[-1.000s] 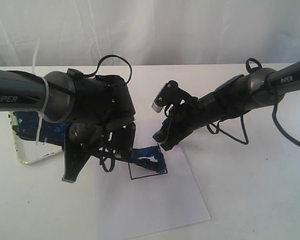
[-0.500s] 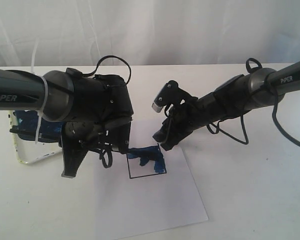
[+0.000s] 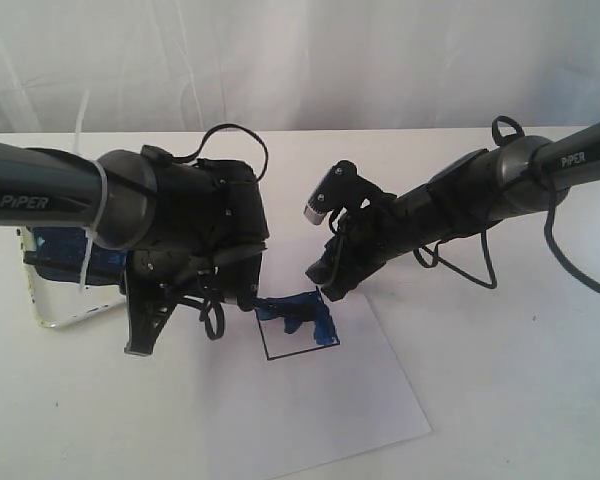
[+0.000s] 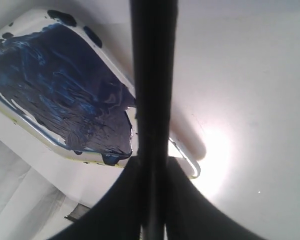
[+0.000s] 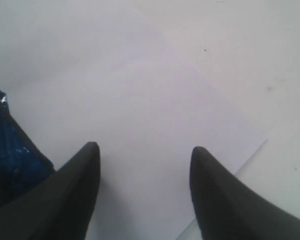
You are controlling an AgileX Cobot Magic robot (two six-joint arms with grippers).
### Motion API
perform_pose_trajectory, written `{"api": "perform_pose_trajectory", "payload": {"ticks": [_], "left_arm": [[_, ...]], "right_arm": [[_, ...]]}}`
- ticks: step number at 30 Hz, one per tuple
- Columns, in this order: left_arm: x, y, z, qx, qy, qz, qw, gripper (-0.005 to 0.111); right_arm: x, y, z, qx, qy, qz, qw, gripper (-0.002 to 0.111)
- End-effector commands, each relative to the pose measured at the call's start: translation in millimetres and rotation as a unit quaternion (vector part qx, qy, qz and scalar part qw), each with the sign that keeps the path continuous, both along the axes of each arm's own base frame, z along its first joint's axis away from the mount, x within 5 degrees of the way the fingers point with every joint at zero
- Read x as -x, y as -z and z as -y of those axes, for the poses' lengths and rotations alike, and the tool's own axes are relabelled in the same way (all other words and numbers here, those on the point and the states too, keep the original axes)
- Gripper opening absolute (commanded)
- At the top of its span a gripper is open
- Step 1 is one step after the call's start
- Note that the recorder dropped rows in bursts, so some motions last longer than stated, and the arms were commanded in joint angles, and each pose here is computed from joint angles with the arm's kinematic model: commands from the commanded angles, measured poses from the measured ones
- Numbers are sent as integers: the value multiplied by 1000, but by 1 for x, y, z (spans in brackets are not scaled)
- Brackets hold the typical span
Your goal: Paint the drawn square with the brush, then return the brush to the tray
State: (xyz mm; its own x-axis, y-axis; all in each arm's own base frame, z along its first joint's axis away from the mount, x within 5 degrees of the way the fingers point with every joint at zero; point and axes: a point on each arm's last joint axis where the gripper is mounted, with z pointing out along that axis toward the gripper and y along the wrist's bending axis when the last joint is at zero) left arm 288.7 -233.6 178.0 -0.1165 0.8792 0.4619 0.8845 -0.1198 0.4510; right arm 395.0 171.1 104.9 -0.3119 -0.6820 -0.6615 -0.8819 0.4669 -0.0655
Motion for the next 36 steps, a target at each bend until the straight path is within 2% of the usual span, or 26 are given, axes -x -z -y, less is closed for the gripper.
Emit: {"api": "perform_pose_trajectory", "payload": {"ticks": [1,7,20,25,36], "left_arm": [[2,-11,-2,6,3,5,1000,0],[10,-11,-1,-3,25,-44,999,0],[16,-11,4,-8,32,-43,999,0],[16,-14,-1,-40,26,-42,998,0],[16,-16,-4,-60,21,-42,997,0]], "right_arm": [[0,8,3,22,-5,5,1000,51],[-1,8,3,22,-4,5,1000,51],[0,8,3,22,-4,5,1000,51],[0,8,3,22,-4,5,1000,51],[-1,8,3,23,-3,6,1000,51]]}}
